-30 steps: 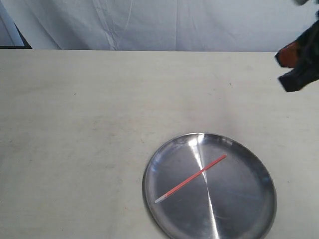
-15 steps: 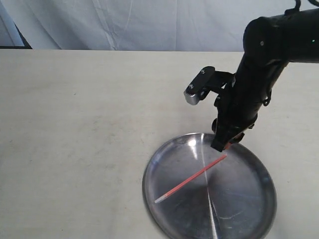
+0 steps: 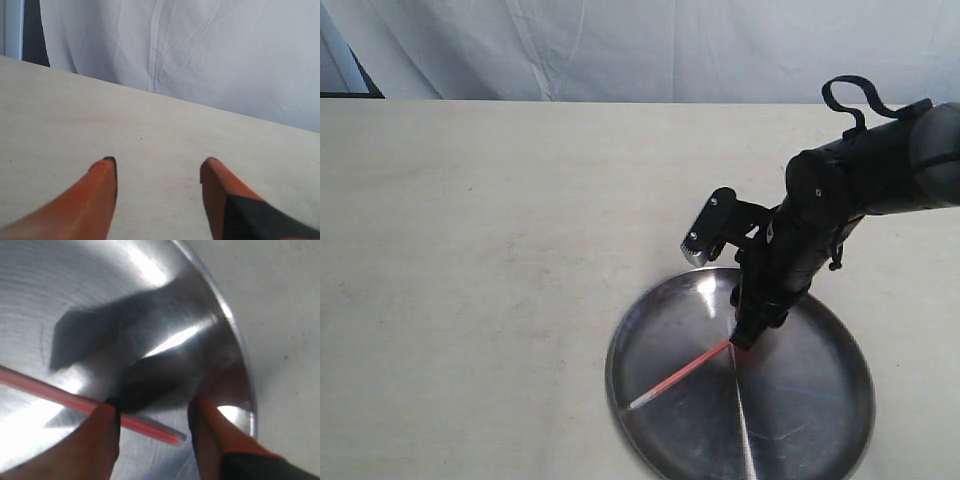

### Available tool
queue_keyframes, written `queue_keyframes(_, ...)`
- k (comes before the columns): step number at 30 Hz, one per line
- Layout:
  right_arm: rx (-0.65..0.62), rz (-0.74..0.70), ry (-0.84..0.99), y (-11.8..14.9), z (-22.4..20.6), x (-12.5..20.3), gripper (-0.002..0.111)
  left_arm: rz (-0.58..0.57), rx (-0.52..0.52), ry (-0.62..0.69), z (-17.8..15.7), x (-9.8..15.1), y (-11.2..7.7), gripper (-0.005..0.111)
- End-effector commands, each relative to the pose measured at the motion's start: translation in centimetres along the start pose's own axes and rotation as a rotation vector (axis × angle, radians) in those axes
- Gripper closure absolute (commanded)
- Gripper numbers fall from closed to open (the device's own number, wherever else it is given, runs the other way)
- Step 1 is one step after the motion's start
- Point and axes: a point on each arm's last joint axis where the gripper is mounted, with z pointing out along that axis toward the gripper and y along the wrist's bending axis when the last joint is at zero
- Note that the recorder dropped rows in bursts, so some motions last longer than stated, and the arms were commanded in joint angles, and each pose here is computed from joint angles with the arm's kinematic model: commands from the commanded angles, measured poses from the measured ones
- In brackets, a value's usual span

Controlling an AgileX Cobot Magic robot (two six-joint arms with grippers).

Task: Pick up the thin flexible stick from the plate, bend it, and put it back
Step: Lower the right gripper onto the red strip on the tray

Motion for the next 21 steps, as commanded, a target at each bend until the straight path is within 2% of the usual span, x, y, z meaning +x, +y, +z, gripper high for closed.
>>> queue_keyframes(1, 0.006, -0.031, 0.028, 0.0, 1.6, 0.3, 0.064, 0.008, 0.013, -0.018, -0.1, -0.1, -0.1, 0.056)
queue_keyframes(4, -0.032, -0.011, 0.088, 0.3, 3.4, 0.8, 0.064, 0.008, 0.013, -0.018, -0.1, -0.1, -0.1, 0.056)
queue_keyframes(7, -0.087, 0.085, 0.193, 0.9, 4.2, 1.8, 0.064, 0.008, 0.013, -0.018, -0.1, -0.1, -0.1, 0.056)
queue_keyframes(12, -0.092, 0.137, 0.205, 1.0, 2.9, 1.8, 0.064, 0.008, 0.013, -0.018, -0.1, -0.1, -0.1, 0.056)
queue_keyframes(16, -0.077, 0.102, 0.177, 0.8, 0.6, 1.6, 0.064, 0.008, 0.013, -0.018, -0.1, -0.1, -0.1, 0.056)
queue_keyframes(21, -0.084, 0.007, 0.187, 0.8, 1.1, 1.7, 0.064, 0.008, 0.013, -0.018, -0.1, -0.1, -0.1, 0.056)
